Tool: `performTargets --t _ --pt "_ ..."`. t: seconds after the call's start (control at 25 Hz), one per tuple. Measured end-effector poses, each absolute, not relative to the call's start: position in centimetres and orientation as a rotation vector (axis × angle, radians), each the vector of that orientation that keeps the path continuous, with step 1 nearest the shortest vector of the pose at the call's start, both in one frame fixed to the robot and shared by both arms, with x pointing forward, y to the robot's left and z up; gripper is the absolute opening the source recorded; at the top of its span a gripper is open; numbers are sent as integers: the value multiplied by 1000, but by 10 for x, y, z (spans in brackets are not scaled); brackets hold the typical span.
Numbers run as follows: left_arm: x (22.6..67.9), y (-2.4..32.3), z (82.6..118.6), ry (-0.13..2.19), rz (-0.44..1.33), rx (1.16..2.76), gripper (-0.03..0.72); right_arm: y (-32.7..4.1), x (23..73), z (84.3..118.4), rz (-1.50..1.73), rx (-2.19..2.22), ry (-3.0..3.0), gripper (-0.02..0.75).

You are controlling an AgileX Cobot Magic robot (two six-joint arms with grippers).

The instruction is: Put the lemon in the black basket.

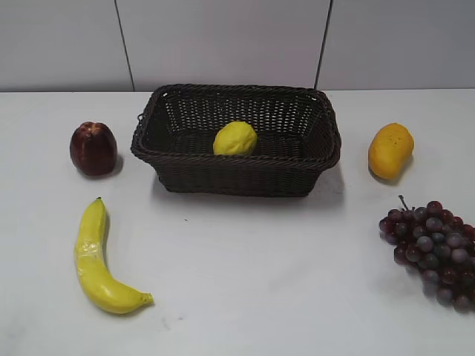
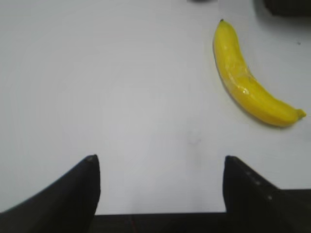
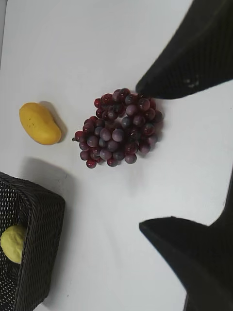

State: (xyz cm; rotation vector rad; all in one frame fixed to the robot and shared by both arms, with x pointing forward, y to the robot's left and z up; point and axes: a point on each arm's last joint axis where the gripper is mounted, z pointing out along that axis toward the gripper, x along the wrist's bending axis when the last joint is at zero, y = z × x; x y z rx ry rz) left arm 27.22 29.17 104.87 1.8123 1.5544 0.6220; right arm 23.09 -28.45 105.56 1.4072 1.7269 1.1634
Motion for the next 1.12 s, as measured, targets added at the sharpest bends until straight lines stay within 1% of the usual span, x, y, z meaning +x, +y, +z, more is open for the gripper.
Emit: performTargets --t 0.2,0.4,1.12 --pt "250 297 1052 1461 721 1709 582 -284 231 1056 1163 1407 1727 571" --pt "234 300 1052 1394 779 1634 582 -284 231 1056 1163 1407 1727 571" --pt "233 300 1050 1397 784 1637 582 -284 231 1056 1163 1407 1727 571"
